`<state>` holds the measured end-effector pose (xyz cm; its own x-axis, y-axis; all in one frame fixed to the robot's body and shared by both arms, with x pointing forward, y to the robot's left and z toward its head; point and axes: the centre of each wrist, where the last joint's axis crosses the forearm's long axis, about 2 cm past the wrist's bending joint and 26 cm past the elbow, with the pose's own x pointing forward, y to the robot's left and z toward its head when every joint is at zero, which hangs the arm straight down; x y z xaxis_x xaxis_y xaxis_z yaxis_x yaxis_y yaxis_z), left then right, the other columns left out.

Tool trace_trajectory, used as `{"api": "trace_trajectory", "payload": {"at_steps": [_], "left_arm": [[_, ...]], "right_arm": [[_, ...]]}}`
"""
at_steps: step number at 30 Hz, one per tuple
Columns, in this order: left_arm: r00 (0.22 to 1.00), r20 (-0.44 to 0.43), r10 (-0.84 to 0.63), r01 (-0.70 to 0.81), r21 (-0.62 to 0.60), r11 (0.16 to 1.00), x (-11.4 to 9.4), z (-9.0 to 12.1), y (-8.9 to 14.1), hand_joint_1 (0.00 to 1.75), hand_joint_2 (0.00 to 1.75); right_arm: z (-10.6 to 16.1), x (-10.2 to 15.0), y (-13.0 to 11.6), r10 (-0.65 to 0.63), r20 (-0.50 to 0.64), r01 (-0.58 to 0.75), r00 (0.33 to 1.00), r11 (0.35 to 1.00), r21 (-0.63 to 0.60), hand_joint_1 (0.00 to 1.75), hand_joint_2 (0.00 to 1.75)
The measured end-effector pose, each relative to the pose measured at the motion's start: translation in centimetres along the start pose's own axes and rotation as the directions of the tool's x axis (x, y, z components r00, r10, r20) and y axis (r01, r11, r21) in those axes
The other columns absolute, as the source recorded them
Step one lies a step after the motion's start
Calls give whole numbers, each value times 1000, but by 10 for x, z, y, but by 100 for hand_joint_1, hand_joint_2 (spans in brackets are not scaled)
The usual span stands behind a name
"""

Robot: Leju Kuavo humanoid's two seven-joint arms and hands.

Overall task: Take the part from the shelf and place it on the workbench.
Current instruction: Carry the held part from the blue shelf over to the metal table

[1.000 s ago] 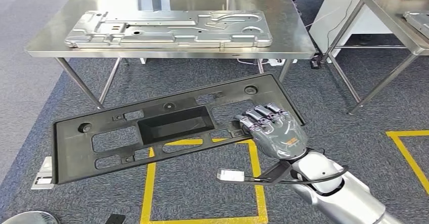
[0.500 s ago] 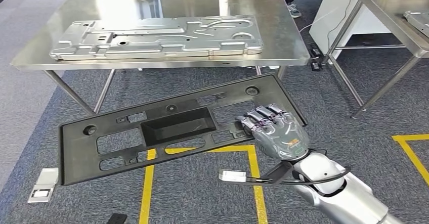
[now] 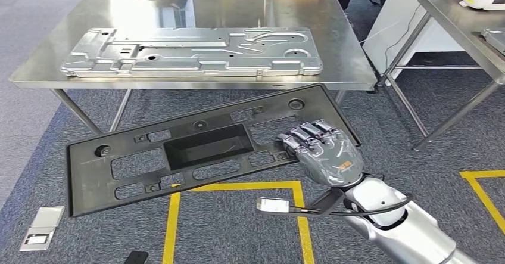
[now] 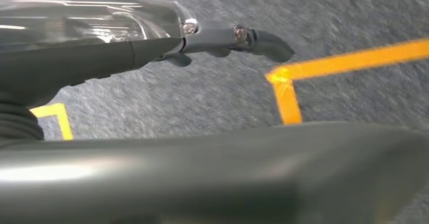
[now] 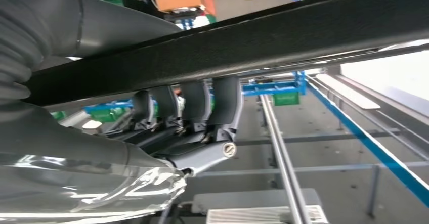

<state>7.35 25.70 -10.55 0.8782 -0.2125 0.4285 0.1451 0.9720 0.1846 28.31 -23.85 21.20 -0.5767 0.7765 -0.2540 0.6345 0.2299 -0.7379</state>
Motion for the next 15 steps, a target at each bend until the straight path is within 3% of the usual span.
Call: {"api": "trace_trajectory", "payload": {"at_steps": [15], "left_arm": [[1000,2,-6,6,-8,1000,2,0,-1,0,175]], "right_arm": [[-14,-13,-6,26,26,-26,999,1000,-6,175,175]]}}
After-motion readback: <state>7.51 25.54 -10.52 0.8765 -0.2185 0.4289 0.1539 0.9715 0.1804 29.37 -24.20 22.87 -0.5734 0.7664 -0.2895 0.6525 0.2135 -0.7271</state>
